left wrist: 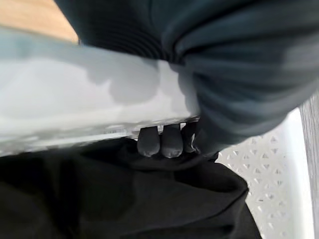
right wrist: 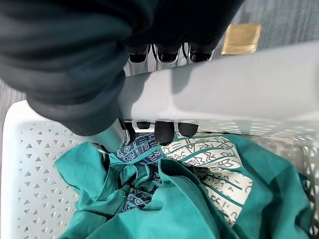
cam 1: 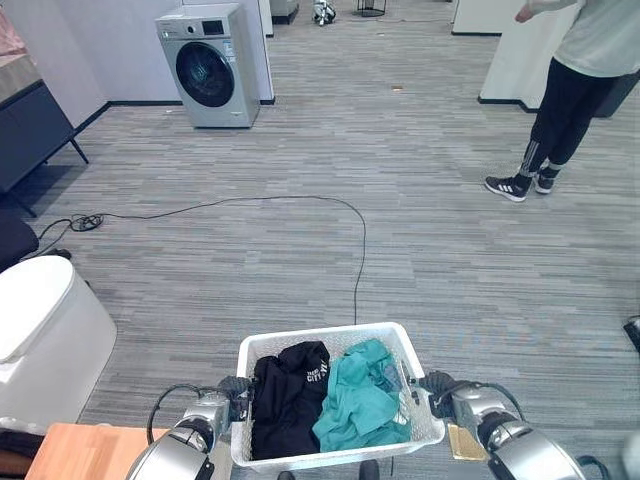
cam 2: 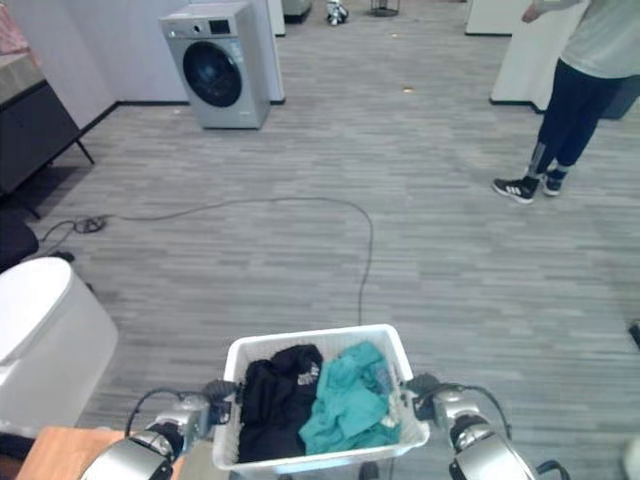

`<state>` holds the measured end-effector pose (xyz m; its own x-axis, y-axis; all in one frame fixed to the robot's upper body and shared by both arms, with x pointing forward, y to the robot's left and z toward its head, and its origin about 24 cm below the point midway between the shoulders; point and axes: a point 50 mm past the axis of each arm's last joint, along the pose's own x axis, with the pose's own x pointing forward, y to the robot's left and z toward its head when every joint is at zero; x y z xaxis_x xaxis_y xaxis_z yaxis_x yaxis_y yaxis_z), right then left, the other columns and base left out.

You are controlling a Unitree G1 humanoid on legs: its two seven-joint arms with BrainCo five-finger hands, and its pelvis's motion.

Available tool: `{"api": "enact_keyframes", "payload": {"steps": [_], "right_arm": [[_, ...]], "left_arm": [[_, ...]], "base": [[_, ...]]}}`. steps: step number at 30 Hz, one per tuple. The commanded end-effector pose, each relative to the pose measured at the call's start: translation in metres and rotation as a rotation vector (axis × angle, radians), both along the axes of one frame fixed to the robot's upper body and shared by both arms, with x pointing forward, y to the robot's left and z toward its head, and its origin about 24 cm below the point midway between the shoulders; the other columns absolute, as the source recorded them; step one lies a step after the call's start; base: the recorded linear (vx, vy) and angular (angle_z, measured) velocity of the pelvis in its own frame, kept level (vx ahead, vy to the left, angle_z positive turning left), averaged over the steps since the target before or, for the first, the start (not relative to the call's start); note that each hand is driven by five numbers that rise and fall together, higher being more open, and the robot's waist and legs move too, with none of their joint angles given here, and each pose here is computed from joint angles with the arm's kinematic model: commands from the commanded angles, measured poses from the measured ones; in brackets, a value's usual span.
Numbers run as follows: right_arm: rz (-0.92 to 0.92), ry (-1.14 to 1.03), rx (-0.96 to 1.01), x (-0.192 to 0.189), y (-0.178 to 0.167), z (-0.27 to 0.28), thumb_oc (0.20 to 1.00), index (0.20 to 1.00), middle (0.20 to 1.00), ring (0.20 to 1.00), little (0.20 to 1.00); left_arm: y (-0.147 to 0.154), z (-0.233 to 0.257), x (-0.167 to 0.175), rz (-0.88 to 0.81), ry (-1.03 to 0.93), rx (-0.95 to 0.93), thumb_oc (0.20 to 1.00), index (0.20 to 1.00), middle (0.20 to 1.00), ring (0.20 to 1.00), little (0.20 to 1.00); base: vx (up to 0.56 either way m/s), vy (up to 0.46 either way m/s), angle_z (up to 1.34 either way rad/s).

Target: Grab the laundry basket,head to the washer,open it,put in the laundry and shut it.

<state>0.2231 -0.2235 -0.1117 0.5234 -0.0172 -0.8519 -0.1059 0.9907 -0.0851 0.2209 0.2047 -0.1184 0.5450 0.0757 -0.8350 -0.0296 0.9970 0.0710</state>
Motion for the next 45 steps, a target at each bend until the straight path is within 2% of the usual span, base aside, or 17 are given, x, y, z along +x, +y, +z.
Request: {"api": "enact_keyframes", "payload": {"steps": [1, 8, 12, 22, 28, 33, 40, 45], "right_arm": [[0.047, -0.067, 0.096, 0.022, 0.015, 0.011, 0.200, 0.200, 0.200, 0.200, 0.200], [-0.034, -0.101, 0.168, 0.034, 0.015, 0.020, 0.200, 0.200, 0.200, 0.200, 0.200], [-0.093, -0.086, 0.177, 0.033, 0.009, 0.020, 0.200, 0.200, 0.200, 0.200, 0.200], [-0.093, -0.084, 0.152, 0.051, 0.004, 0.036, 0.200, 0.200, 0.200, 0.200, 0.200], [-0.145, -0.064, 0.134, 0.038, -0.013, 0.030, 0.200, 0.200, 0.200, 0.200, 0.200], [-0.200, -0.098, 0.074, 0.044, -0.033, 0.040, 0.200, 0.200, 0.200, 0.200, 0.200], [-0.157, -0.099, 0.059, 0.040, -0.029, 0.036, 0.200, 0.200, 0.200, 0.200, 0.200], [-0.058, -0.053, 0.075, 0.037, -0.011, 0.028, 0.200, 0.200, 0.200, 0.200, 0.200]], "left_arm": [[-0.007, 0.031, 0.047, -0.054, -0.158, 0.042, 0.200, 0.200, 0.200, 0.200, 0.200], [-0.020, 0.040, 0.062, -0.116, -0.181, 0.054, 0.200, 0.200, 0.200, 0.200, 0.200], [-0.017, 0.045, 0.067, -0.142, -0.167, 0.080, 0.200, 0.200, 0.200, 0.200, 0.200], [-0.016, 0.064, 0.088, -0.163, -0.192, 0.094, 0.200, 0.200, 0.200, 0.200, 0.200], [-0.030, 0.052, 0.077, -0.164, -0.148, 0.041, 0.200, 0.200, 0.200, 0.200, 0.200], [-0.030, 0.061, 0.086, -0.160, -0.172, 0.037, 0.200, 0.200, 0.200, 0.200, 0.200], [-0.019, 0.061, 0.085, -0.137, -0.194, 0.054, 0.200, 0.200, 0.200, 0.200, 0.200], [-0.008, 0.050, 0.071, -0.094, -0.158, 0.048, 0.200, 0.200, 0.200, 0.200, 0.200]], "base": [[0.03, 0.135, 0.04], [0.03, 0.168, 0.05], [0.12, 0.093, 0.02], [0.32, -0.039, 0.24], [0.46, -0.216, 0.52], [0.37, -0.273, 0.18], [0.44, 0.011, -0.25], [0.53, 0.079, -0.66]]}}
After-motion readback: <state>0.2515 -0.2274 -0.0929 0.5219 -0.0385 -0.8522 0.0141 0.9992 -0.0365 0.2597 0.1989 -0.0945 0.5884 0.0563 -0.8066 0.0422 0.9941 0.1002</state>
